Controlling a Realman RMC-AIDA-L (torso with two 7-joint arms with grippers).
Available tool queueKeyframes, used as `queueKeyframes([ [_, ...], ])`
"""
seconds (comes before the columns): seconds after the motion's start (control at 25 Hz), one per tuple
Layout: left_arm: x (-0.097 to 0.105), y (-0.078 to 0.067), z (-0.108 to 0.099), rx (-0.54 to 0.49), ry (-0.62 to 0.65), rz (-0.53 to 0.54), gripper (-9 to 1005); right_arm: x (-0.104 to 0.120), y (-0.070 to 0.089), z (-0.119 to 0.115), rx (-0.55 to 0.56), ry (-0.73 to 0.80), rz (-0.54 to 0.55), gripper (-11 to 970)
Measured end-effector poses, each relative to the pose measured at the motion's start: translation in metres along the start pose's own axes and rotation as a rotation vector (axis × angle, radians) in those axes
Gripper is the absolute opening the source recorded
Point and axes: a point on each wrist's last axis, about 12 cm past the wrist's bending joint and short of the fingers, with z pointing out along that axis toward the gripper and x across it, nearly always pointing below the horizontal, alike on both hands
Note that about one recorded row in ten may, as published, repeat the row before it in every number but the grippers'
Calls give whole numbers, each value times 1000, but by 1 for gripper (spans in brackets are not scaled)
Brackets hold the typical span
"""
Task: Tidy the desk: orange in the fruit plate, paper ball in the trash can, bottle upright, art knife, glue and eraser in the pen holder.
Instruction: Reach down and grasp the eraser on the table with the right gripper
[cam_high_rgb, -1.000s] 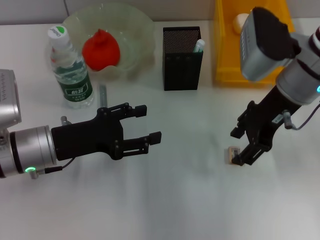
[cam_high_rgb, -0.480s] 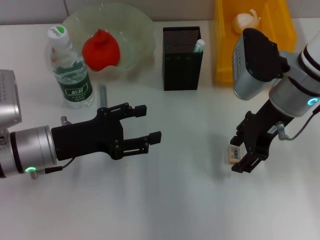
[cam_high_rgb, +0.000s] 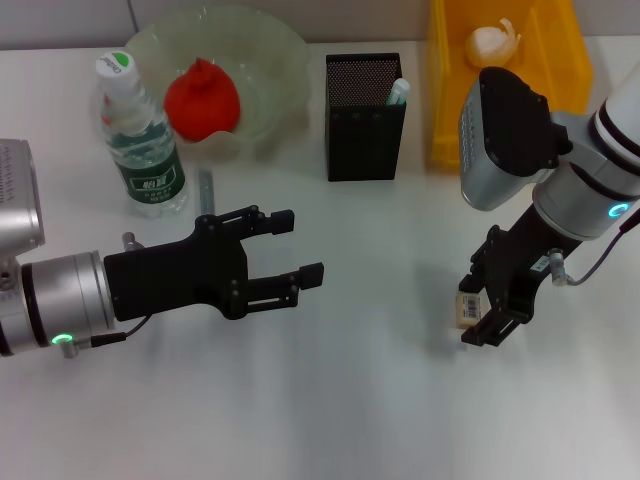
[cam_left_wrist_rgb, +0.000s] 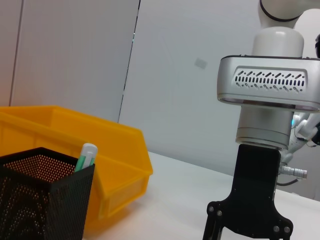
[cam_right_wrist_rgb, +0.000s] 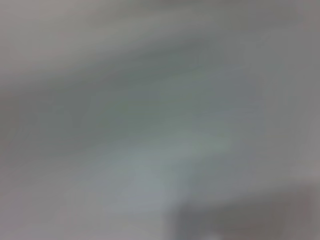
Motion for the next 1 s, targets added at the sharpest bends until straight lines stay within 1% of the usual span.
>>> queueKeyframes([
  [0.12,0,0,0,0,-1,-1,785,0,0,1,2,-1,1,702],
  [0.36,1,-1,0,0,-1,-2,785,-1,0,2,8,8,-9,568],
  [0.56,1,-1,0,1,-1,-3,785,-1,0,2,10,6,-7,389],
  [0.8,1,-1,0,2,-2,-2,785,-4,0,-5,9,-8,-9,386],
  [0.84,1,-1,0,2,-2,-2,785,-6,1,-14,8,-28,-12,385],
  [0.88,1,-1,0,2,-2,-2,785,-6,1,-14,8,-28,-12,383],
  [0.92,1,-1,0,2,-2,-2,785,-7,1,-25,7,-55,-2,382],
  [0.96,1,-1,0,2,-2,-2,785,-7,1,-25,7,-55,-2,381],
  [1.0,1,-1,0,3,-3,-2,785,-6,0,-31,9,-69,4,380],
])
